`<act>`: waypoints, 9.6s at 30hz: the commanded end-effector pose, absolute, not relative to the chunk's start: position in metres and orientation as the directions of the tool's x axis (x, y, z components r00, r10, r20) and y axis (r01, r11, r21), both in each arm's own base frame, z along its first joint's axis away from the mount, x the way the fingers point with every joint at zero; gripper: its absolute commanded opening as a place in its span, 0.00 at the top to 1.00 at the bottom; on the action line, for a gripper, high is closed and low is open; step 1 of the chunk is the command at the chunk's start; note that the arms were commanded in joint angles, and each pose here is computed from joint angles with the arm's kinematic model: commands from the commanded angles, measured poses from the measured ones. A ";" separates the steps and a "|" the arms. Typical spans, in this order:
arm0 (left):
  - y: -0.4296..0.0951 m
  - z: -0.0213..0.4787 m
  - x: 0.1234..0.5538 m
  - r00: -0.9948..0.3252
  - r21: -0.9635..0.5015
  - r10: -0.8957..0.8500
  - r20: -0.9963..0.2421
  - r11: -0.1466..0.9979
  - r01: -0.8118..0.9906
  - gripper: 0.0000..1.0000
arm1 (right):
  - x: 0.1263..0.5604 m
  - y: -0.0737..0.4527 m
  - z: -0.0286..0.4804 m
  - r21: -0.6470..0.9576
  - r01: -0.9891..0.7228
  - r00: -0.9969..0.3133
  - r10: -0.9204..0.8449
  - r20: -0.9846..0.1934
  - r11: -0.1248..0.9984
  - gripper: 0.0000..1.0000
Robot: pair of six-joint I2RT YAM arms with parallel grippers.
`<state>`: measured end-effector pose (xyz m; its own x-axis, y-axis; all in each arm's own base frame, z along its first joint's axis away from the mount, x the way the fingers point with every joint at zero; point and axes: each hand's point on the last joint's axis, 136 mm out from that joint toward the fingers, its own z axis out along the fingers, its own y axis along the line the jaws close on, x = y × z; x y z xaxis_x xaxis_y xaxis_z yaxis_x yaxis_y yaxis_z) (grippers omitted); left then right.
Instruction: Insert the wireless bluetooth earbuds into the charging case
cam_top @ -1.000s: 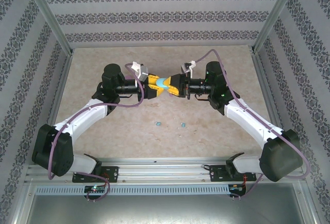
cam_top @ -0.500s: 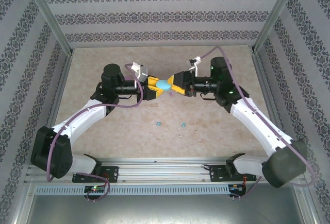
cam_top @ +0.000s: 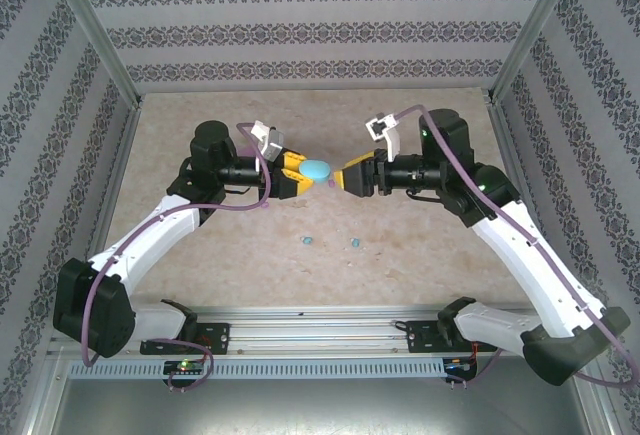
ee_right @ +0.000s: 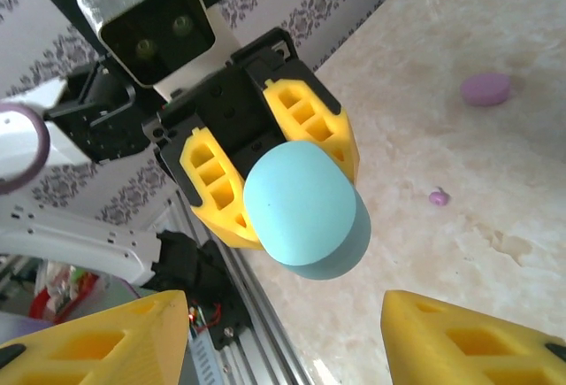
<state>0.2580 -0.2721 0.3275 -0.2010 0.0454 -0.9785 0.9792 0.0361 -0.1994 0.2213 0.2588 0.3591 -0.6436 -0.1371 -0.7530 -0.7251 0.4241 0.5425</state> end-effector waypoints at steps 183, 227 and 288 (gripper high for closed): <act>-0.188 0.276 0.270 -0.227 -0.159 0.091 -0.970 0.470 0.868 0.80 | 0.252 0.324 0.021 0.523 0.463 -0.850 0.526 0.032 0.715 0.72; -0.222 0.281 0.268 -0.167 -0.140 0.062 -0.984 0.312 0.940 0.80 | 0.246 0.252 0.249 0.522 -0.050 -0.830 0.256 -0.496 0.851 0.87; -0.251 0.277 0.261 -0.132 -0.097 0.119 -0.984 0.263 0.960 0.80 | 0.242 0.345 0.271 0.498 -0.332 -0.879 -0.070 -0.472 0.801 0.78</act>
<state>0.2640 -0.2454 0.2526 -0.2376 0.1370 -0.9617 0.9363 0.2961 -0.1891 0.2510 0.3383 0.2767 -0.8665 -0.0146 -0.4989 -0.3035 0.8090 0.5034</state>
